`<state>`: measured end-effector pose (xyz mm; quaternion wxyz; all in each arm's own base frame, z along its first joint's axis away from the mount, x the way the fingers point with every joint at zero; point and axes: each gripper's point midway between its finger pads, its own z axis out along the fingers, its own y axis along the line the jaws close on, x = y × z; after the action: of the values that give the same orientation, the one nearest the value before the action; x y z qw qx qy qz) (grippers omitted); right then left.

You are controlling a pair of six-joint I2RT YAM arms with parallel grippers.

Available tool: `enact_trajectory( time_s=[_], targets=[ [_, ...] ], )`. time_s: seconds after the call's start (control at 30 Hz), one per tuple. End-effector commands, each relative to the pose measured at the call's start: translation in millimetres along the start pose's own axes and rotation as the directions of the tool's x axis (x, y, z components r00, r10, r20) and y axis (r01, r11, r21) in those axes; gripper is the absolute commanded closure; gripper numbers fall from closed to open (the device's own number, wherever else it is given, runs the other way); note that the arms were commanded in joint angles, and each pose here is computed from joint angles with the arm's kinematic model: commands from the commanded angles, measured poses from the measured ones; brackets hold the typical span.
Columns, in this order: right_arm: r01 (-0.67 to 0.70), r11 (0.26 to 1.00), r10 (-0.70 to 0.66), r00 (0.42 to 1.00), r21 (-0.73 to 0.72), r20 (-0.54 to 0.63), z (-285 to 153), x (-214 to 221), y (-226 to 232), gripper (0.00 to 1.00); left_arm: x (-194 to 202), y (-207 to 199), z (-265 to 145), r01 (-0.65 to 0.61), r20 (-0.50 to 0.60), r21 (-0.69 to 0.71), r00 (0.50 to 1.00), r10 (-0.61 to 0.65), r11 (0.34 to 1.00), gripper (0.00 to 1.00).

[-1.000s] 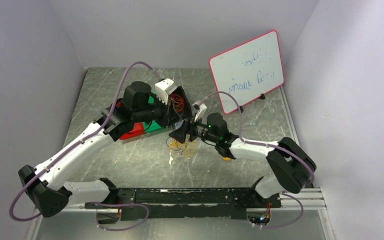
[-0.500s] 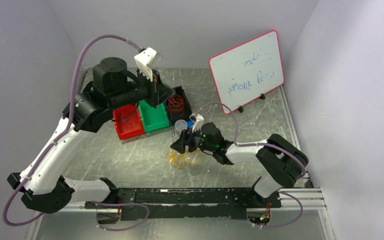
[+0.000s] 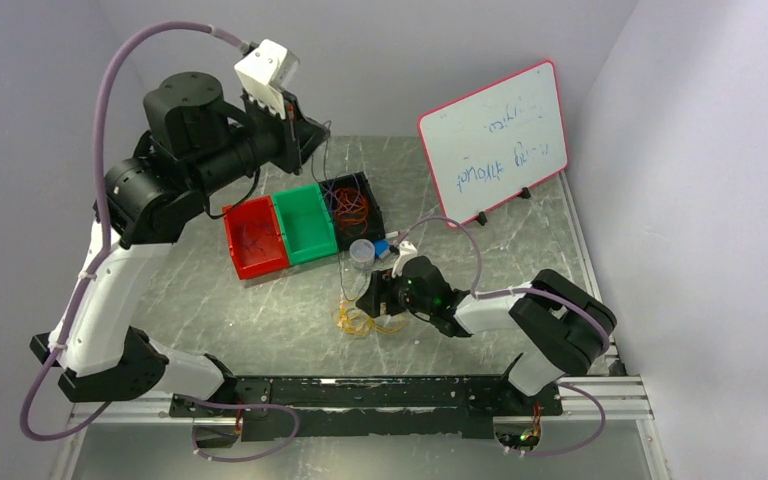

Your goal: Untangle the cables

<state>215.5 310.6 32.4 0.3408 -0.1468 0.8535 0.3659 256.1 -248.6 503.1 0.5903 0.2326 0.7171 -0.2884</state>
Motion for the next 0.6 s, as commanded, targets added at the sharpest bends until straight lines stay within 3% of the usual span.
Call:
enact_trajectory(
  time_s=[0.0, 0.57],
  targets=[
    [0.022, 0.998, -0.022, 1.000, 0.061, -0.004, -4.5, 8.0, -14.8, 0.28, -32.3, 16.8, -17.3, -0.048, 0.067, -0.103, 0.996, 0.055, 0.994, 0.93],
    [0.056, 0.984, -0.049, 0.998, 0.168, -0.049, -14.0, 22.1, -39.0, 0.28, -114.7, 47.2, -65.2, -0.081, 0.330, -0.319, 0.925, 0.191, 0.944, 0.93]
  ],
)
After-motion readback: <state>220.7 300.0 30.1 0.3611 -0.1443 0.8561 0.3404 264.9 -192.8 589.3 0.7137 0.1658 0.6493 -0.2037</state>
